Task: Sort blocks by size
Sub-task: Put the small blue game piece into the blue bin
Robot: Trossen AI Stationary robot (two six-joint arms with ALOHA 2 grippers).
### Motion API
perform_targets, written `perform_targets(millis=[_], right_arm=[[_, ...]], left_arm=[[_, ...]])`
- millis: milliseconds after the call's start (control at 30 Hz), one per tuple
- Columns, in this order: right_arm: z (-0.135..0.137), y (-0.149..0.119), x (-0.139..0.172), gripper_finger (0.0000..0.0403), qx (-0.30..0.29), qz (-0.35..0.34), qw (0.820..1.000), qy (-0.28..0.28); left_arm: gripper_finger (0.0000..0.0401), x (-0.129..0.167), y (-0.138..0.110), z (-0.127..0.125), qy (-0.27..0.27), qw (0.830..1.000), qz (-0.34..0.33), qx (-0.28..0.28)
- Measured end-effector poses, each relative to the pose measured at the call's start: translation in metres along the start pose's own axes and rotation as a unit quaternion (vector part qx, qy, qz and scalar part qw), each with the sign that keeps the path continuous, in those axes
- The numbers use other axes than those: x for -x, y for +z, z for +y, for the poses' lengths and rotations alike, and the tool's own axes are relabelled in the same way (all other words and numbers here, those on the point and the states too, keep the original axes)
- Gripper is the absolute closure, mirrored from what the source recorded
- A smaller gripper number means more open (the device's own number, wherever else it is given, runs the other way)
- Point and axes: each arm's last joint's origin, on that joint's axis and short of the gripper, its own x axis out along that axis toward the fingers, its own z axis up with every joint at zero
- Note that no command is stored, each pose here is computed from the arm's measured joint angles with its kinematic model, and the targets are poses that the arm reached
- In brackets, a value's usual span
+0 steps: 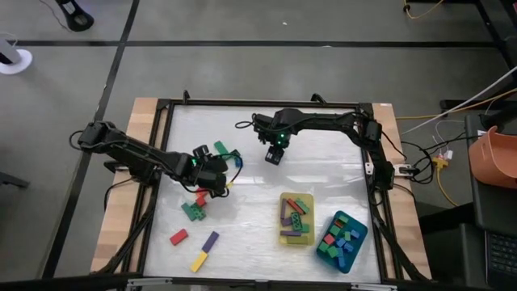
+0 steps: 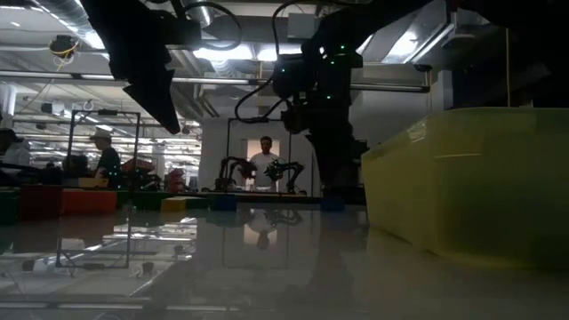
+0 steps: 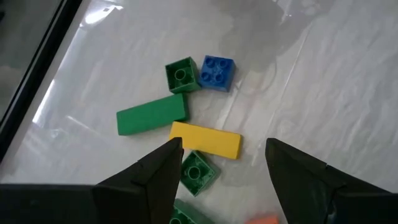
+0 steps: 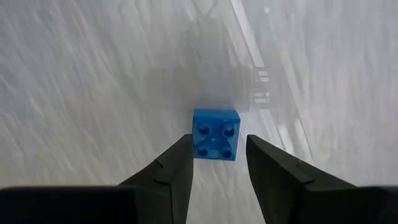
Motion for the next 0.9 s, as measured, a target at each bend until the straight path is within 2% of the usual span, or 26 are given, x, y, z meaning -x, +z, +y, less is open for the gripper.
perform_targets(millis=[200,600,900], right_arm=[[0.000,0.001,0.000,0.0244,0.000,-0.007,1.000,0.001],[-0.001,0.003,-0.016,0.0158,-0.025,0.017,1.000,-0.001],[-0.002,0.003,-0.038,0.0150,-0.027,0.046,0.999,0.000]], left_arm=[[0.0182,0.000,0.001,-0.001,-0.002,1.000,-0.003,-0.013],[0.0182,0.000,0.001,-0.001,-0.003,1.000,-0.006,-0.012],[0.0182,0.000,0.001,-0.001,-0.003,1.000,-0.006,-0.012]])
